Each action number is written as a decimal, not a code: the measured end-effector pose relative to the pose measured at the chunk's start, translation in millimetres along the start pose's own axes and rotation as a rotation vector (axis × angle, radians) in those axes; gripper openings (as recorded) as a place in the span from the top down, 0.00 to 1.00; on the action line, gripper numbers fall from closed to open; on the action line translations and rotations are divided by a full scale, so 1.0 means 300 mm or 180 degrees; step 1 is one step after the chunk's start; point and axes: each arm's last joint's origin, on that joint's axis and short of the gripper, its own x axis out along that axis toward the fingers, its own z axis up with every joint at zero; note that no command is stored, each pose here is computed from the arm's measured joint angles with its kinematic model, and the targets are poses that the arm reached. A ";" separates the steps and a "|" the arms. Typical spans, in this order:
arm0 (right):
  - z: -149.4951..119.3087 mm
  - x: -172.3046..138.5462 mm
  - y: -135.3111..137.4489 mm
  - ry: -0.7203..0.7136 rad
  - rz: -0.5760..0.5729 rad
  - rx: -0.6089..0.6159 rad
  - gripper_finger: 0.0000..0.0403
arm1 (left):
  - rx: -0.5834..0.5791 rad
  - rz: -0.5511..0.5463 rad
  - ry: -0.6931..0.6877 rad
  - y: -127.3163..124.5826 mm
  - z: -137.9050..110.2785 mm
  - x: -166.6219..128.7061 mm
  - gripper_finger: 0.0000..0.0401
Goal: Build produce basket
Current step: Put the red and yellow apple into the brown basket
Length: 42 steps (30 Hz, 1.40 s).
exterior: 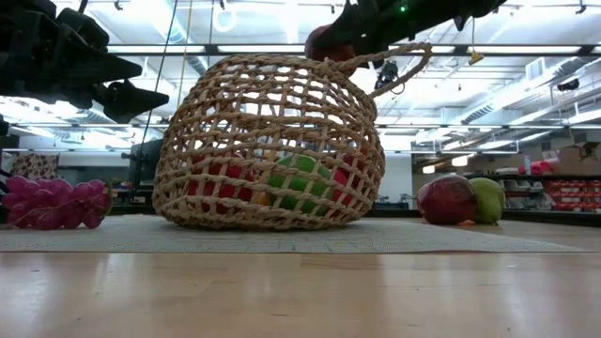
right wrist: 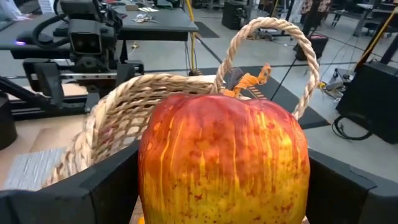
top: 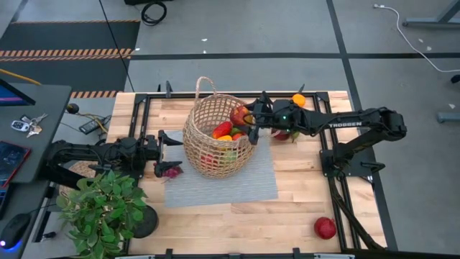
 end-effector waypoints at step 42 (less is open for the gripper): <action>-0.006 0.003 -0.005 0.0042 0.0134 0.0046 0.10 | -0.0001 -0.0001 -0.0002 0.000 0.000 0.000 0.04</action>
